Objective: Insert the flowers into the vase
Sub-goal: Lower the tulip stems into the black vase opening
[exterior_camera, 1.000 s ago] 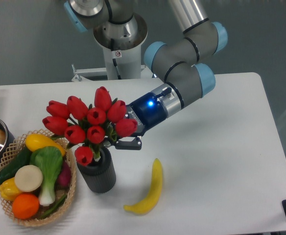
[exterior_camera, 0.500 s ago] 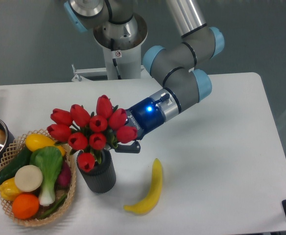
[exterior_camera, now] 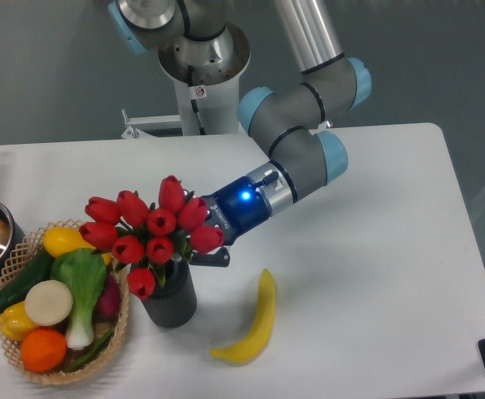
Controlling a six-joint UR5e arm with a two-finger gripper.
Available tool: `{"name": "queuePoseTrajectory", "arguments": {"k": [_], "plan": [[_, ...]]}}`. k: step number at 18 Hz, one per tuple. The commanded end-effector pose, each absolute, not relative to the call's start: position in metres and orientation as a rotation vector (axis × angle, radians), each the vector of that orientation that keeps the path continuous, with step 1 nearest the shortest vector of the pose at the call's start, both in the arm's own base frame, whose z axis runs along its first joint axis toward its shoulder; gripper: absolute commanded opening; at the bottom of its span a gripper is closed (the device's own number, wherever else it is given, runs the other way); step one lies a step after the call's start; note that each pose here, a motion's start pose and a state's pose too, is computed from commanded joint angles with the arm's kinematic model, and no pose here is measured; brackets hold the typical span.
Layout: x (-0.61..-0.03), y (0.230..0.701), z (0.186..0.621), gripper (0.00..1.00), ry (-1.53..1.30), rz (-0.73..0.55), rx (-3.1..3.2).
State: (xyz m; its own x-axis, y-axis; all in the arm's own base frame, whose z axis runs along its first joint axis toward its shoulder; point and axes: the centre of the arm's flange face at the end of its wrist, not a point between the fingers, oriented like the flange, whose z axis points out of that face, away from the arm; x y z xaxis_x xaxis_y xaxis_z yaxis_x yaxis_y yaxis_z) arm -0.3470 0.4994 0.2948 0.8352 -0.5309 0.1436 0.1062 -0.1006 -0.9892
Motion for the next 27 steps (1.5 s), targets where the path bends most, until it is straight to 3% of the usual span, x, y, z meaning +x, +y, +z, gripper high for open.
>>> {"name": "queuePoseTrajectory", "arguments": {"k": [27], "plan": [[-0.348, 0.494, 0.258, 0.19, 0.358, -0.531, -1.629]]}}
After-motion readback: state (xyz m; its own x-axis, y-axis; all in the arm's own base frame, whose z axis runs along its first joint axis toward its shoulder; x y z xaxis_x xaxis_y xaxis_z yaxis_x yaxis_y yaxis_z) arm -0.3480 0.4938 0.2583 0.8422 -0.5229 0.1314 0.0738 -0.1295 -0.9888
